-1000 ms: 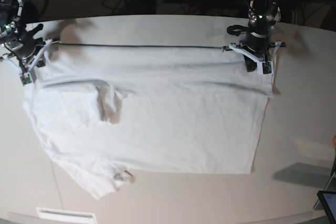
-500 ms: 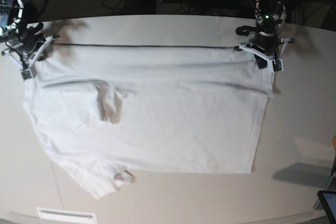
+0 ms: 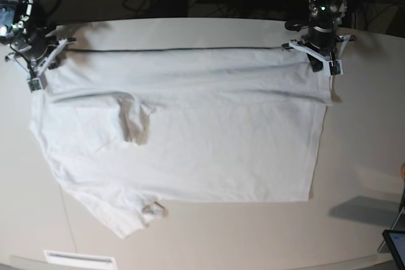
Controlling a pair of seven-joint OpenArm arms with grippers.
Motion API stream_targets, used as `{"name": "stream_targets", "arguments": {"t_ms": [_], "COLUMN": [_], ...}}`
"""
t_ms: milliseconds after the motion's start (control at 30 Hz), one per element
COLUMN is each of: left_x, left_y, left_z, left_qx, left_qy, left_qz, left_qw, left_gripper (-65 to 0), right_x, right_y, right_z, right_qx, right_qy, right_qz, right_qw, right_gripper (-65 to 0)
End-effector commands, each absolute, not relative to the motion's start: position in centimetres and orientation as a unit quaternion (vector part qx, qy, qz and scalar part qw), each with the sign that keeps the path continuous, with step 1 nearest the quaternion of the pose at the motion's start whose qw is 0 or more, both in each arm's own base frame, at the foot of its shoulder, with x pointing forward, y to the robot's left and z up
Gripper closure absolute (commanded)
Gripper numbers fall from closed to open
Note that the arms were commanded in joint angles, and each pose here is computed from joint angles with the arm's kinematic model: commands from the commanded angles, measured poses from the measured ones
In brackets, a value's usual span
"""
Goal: Fold the T-shirt properly
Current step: 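Open the right gripper and move it onto the bunched sleeve fabric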
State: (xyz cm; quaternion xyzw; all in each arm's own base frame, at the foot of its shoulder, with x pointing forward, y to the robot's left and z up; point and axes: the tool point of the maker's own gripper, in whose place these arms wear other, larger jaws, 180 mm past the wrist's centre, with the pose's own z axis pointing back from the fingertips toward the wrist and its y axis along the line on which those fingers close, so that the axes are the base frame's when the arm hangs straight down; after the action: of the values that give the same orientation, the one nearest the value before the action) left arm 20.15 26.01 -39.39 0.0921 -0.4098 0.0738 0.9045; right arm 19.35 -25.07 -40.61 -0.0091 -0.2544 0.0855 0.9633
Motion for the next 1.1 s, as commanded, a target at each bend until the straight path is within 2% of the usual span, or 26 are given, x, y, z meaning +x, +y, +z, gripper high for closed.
{"name": "stream_targets", "arguments": {"t_ms": [0, 167, 400, 467, 600, 633, 767, 900, 1067], "left_x": [21.3, 22.5, 22.5, 22.4, 22.3, 22.1, 21.9, 21.9, 21.7], "left_y": [25.9, 24.8, 24.8, 25.0, 25.6, 25.8, 26.4, 26.5, 26.6], "left_z": [-37.4, -34.9, -35.2, -35.5, -36.8, -37.4, -38.7, -38.8, -38.9], "left_qx": [0.093, 0.082, 0.081, 0.083, 0.089, 0.091, 0.096, 0.097, 0.098], "left_qy": [-0.441, -0.474, -0.471, -0.467, -0.453, -0.446, -0.431, -0.431, -0.428], "left_qz": [0.063, 0.058, 0.058, 0.060, 0.065, 0.067, 0.073, 0.075, 0.075], "left_qw": [0.890, 0.875, 0.876, 0.878, 0.884, 0.888, 0.894, 0.894, 0.895], "left_gripper": [0.0, 0.0, 0.0, 0.0, 0.0, 0.0, 0.0, 0.0, 0.0], "right_x": [20.6, 22.9, 26.8, 28.1, 30.6, 31.4, 33.9, 35.7, 37.8], "right_y": [-24.8, -24.1, -23.7, -23.8, -24.0, -23.7, -20.5, -19.0, -17.3], "right_z": [-38.8, -35.9, -33.0, -32.0, -30.1, -29.4, -29.8, -31.7, -34.0], "right_qx": [-0.012, -0.021, -0.024, -0.027, -0.036, -0.036, -0.011, 0.023, 0.061], "right_qy": [-0.287, -0.333, -0.385, -0.397, -0.403, -0.408, -0.397, -0.377, -0.362], "right_qz": [0.098, 0.112, 0.119, 0.118, 0.116, 0.122, 0.199, 0.205, 0.206], "right_qw": [0.953, 0.936, 0.915, 0.910, 0.907, 0.904, 0.896, 0.903, 0.907], "right_gripper": [0.0, 0.0, -0.9, -8.4, -30.3, -31.8, -31.8, -31.3, -22.6]}}
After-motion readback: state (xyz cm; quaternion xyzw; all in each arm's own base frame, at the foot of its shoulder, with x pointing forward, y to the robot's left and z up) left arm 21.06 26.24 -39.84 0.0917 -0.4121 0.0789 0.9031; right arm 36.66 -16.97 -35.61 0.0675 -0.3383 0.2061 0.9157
